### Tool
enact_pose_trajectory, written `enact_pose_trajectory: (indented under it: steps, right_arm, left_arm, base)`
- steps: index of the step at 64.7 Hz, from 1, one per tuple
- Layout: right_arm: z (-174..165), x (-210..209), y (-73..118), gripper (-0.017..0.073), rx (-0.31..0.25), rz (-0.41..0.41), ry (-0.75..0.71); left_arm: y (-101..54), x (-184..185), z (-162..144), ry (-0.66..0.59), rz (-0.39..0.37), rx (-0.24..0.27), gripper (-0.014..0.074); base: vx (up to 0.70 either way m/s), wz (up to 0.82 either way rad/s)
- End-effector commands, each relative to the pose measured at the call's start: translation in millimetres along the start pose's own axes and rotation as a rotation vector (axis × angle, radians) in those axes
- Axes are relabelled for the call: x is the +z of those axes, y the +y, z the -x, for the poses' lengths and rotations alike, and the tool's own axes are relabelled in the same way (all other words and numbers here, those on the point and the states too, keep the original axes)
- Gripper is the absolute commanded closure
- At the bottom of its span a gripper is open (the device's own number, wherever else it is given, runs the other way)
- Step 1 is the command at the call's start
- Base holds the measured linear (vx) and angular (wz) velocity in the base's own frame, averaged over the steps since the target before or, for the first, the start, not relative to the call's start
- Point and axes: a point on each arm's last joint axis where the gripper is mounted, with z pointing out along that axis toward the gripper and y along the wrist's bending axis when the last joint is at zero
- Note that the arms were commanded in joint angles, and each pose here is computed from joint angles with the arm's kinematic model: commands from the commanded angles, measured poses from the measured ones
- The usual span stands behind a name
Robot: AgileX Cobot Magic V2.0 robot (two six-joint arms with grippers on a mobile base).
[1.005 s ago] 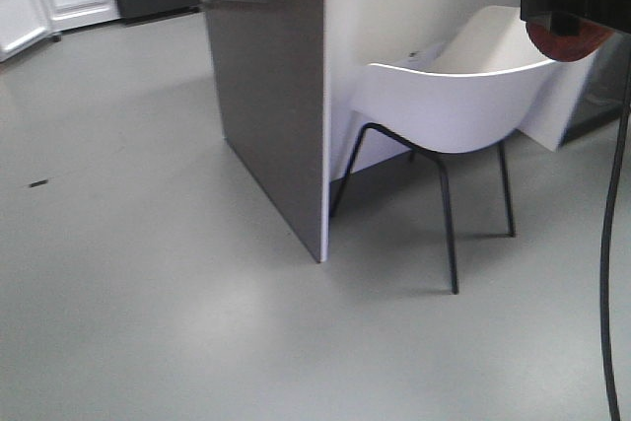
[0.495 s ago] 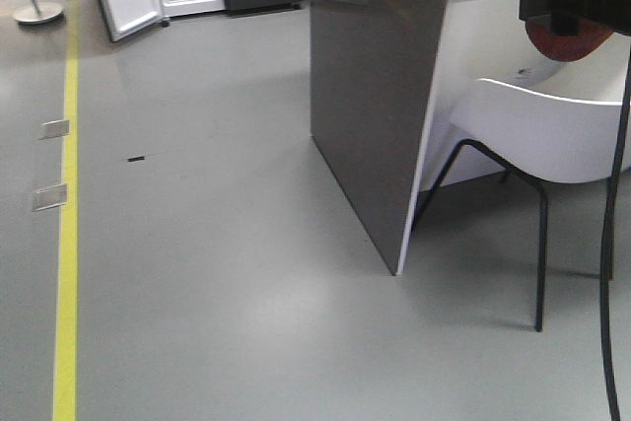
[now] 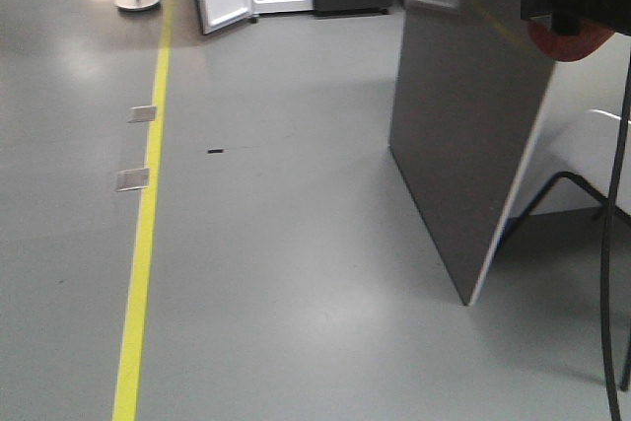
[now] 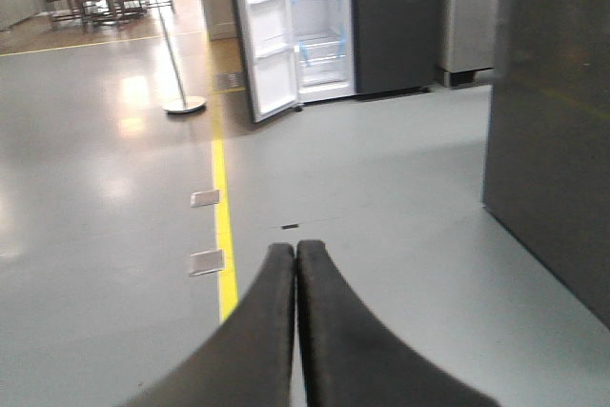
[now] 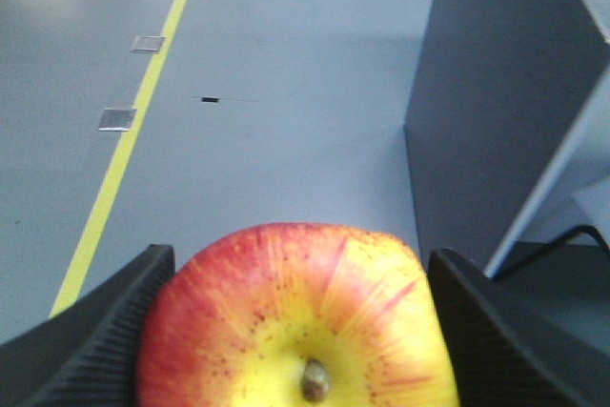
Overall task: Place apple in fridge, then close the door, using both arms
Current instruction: 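Drive toward the open refrigerator holding the apple in the right gripper, then continue driving up to the refrigerator with the apple held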
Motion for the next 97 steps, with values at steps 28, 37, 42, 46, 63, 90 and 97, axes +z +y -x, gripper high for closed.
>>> enact_pose_trajectory:
  steps: [28, 37, 42, 46, 63, 90, 97]
  right_arm:
    - [18.8, -20.3, 1.0, 0.0389, -0.008, -0.017, -0.140]
    - [18.8, -20.3, 1.0, 0.0389, -0.008, -0.017, -0.140]
    - [18.8, -20.3, 1.0, 0.0389, -0.008, -0.017, -0.140]
    - [18.8, -20.3, 1.0, 0.0389, -0.008, -0.017, -0.140]
    - [18.8, -20.3, 1.0, 0.0389, -0.007, -0.017, -0.140]
    - [18.8, -20.3, 1.0, 0.0389, -0.008, -0.017, -0.140]
    - [18.8, -20.3, 1.0, 0.0389, -0.008, -0.017, -0.140]
  left_arm:
    - [-0.6, -2.8, 12.4, -0.100, -0.010, -0.010, 0.0600]
    - [-0.6, -2.8, 12.4, -0.100, -0.010, -0.010, 0.0600]
    - [-0.6, -2.8, 12.4, -0.100, -0.010, -0.010, 0.0600]
    - [-0.6, -2.8, 12.4, -0.100, -0.010, -0.010, 0.0600]
    - [-0.6, -2.8, 12.4, -0.100, -0.010, -0.010, 0.0600]
    - [-0.6, -2.8, 12.4, -0.100, -0.010, -0.010, 0.0600]
    - [-0.6, -2.8, 12.4, -0.100, -0.010, -0.010, 0.0600]
  base:
    - [0.11, 0.32]
    - [0.13, 0.19]
    - [0.14, 0.13]
    - [0.14, 0.10]
    - [0.15, 0.06]
    - [0.18, -0.02]
    - [0.20, -0.05]
